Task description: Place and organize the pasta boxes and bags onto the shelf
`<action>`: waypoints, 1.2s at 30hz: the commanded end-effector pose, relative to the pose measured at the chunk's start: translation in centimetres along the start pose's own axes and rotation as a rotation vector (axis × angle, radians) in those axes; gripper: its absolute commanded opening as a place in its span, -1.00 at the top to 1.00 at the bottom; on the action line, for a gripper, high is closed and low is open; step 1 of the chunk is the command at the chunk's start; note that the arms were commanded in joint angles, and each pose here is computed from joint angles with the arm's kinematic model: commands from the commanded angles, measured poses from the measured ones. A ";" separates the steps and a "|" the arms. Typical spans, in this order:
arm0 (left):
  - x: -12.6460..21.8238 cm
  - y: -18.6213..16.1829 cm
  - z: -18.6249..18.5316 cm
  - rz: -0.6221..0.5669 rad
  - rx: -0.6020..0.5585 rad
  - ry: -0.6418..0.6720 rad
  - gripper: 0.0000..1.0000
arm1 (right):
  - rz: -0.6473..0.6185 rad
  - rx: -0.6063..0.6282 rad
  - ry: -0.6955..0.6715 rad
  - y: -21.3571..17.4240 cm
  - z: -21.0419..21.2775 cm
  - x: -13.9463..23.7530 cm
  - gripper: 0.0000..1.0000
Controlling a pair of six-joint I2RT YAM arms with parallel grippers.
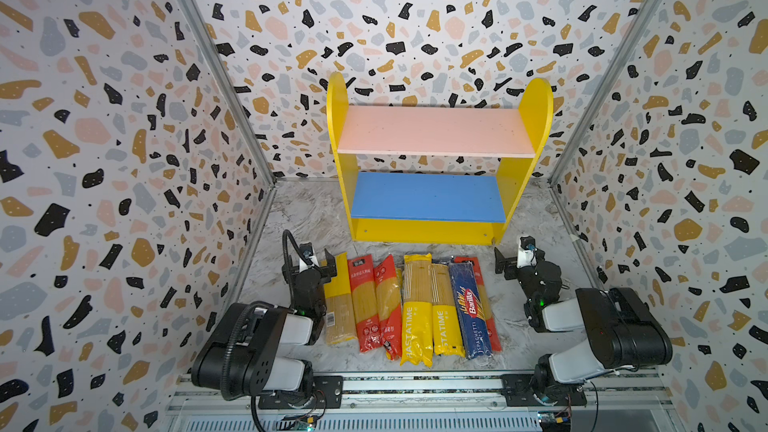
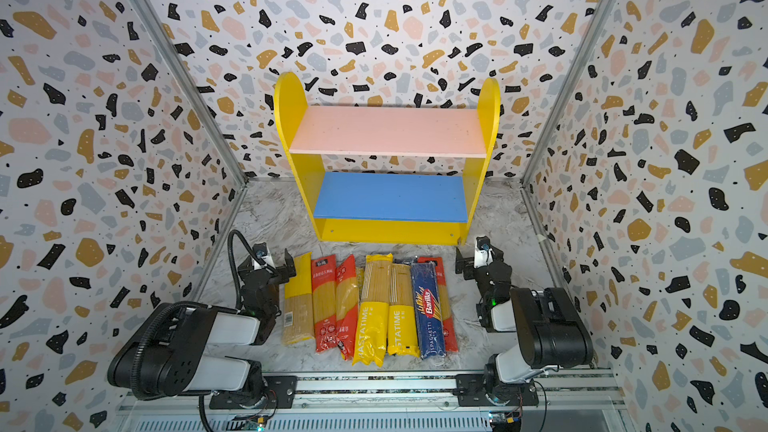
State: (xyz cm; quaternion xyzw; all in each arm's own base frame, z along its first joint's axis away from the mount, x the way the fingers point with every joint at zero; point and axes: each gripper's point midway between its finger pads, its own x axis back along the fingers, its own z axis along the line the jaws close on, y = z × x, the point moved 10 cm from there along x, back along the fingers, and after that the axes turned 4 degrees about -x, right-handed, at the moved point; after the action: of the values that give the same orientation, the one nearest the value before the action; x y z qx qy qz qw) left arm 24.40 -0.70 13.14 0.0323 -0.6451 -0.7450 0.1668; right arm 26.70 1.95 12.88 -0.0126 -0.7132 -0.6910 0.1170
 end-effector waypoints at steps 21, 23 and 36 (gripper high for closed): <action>-2.5 3.6 -0.4 0.015 -0.002 -0.043 -0.99 | 0.026 -0.110 -0.139 3.1 -1.9 -0.8 -0.98; -2.9 4.4 -0.6 0.042 -0.016 -0.036 -1.00 | 0.057 -0.167 -0.210 3.7 -2.4 -0.8 -0.98; 4.1 10.8 -3.0 -0.010 0.174 -0.105 -0.91 | 0.342 -0.542 -0.401 7.0 -1.1 3.4 -0.98</action>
State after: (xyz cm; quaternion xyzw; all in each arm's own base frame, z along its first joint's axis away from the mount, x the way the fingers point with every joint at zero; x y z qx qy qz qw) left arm 24.76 -5.45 22.38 0.0034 -0.6927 -0.7127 0.1107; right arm 27.14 -0.56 20.07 -0.2599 -0.5291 -0.8067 0.0416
